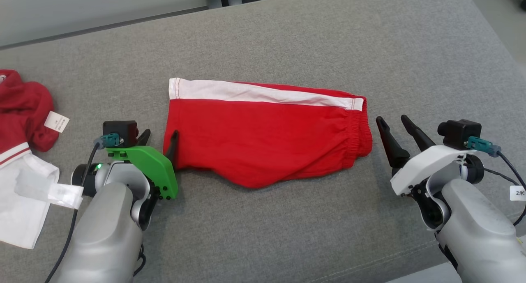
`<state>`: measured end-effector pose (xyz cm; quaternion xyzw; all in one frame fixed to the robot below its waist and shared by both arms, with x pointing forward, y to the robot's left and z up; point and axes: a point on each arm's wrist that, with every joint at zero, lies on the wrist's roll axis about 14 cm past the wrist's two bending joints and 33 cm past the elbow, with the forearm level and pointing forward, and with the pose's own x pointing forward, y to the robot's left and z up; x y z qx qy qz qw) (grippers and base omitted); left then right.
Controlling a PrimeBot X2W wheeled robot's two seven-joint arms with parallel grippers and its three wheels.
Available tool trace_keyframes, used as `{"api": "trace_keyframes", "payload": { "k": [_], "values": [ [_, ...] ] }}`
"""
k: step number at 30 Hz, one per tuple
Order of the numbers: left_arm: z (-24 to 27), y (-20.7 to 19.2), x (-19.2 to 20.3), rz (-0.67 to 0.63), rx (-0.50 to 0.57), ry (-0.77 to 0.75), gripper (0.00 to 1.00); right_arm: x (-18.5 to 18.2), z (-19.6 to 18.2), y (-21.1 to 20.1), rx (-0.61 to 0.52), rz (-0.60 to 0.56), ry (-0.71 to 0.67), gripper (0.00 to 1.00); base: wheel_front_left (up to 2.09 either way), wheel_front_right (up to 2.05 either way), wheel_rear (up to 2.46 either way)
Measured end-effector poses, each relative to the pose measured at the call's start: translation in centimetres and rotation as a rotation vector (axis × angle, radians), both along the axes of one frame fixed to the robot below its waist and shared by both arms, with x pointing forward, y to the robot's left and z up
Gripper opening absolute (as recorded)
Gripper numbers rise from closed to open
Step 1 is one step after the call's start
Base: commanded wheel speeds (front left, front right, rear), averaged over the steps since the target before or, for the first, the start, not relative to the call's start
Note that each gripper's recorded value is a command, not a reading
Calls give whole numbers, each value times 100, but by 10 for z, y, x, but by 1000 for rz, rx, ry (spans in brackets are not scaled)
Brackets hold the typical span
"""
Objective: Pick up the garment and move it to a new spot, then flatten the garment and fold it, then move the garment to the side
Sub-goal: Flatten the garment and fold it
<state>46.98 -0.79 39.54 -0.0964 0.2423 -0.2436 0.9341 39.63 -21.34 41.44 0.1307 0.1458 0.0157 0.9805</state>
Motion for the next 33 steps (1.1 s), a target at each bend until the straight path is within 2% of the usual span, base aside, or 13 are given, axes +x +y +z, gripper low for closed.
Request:
{"api": "trace_keyframes", "payload": {
  "k": [12,13,16,18,19,20,33],
  "values": [
    [-5,-25,-12,-59,-28,83,100,-18,8,-16,5,-61,-21,100,0,0,0],
    [-8,-26,-14,-64,-23,96,97,-19,9,-18,5,-68,-23,100,0,0,0],
    [-11,-28,-16,-68,-19,112,47,-20,14,-24,6,-88,-39,100,0,0,0],
    [-13,-28,-17,-69,-18,123,29,-21,14,-26,8,-94,-42,100,0,0,0],
    [-14,-28,-17,-69,-18,125,7,-21,14,-26,4,-93,-43,100,0,0,0],
    [-14,-28,-17,-70,-17,131,0,-21,15,-26,4,-94,-44,100,0,0,0],
    [-8,-27,-23,-69,-48,138,0,-19,19,-23,10,-91,-66,100,0,0,0]
  ]
}}
